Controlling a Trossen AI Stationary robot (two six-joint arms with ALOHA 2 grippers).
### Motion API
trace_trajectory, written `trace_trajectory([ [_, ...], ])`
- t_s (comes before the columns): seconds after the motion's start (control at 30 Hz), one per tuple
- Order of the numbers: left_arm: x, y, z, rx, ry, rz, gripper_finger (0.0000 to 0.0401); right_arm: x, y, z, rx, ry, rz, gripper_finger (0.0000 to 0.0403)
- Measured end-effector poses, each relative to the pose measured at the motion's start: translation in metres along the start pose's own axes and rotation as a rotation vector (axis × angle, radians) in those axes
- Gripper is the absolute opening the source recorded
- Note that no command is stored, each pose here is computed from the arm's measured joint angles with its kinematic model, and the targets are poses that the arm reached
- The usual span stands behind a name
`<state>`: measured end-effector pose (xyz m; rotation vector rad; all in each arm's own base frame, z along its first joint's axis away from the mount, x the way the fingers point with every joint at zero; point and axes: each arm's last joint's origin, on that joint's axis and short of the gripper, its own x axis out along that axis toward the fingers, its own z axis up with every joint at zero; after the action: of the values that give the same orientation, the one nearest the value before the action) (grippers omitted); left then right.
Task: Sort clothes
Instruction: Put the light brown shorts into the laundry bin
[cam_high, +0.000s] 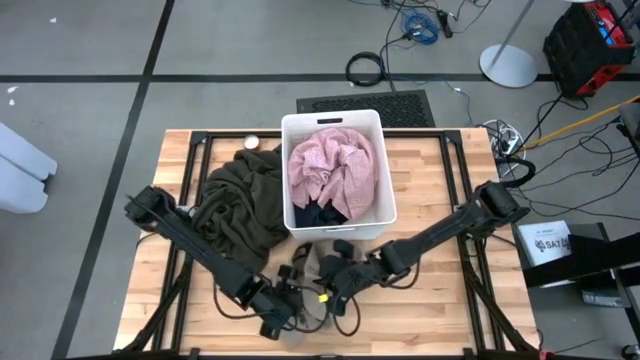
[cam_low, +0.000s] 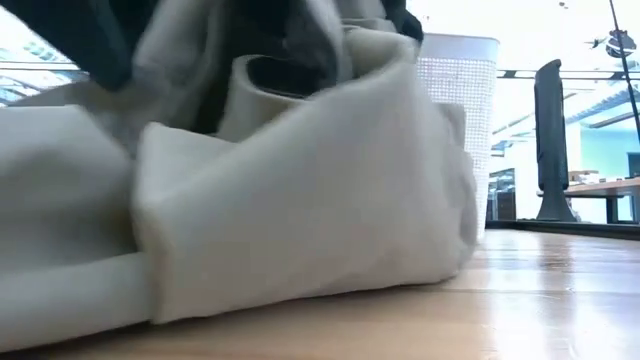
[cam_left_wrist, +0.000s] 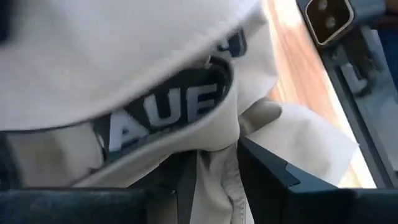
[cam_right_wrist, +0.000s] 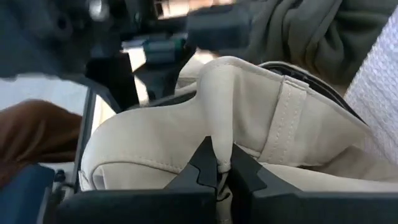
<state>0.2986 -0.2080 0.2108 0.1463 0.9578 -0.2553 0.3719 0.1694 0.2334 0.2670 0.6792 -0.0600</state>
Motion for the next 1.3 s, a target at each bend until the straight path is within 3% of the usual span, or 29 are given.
trace_trajectory([
  [0.43, -0.090, 0.007, 0.003, -0.029, -0.118, -0.062, 0.0123, 0.040, -0.015, -0.025, 0.003, 0.134, -0.058, 0.0000],
  [0.57, -0.109, 0.011, -0.003, -0.053, -0.123, -0.007, 0.0123, 0.052, -0.020, -0.033, 0.016, 0.191, -0.053, 0.0000],
  [1.0, -0.110, -0.006, -0.014, -0.060, -0.089, -0.027, 0.0123, 0.043, -0.020, -0.029, 0.022, 0.209, -0.048, 0.0000],
  [1.13, -0.094, -0.011, -0.034, -0.063, -0.009, -0.030, 0.0123, 0.039, -0.020, -0.026, 0.023, 0.200, -0.042, 0.0000],
  [1.3, -0.071, -0.005, -0.064, -0.163, 0.105, -0.007, 0.0123, 0.037, -0.019, -0.025, 0.022, 0.197, -0.040, 0.0000],
])
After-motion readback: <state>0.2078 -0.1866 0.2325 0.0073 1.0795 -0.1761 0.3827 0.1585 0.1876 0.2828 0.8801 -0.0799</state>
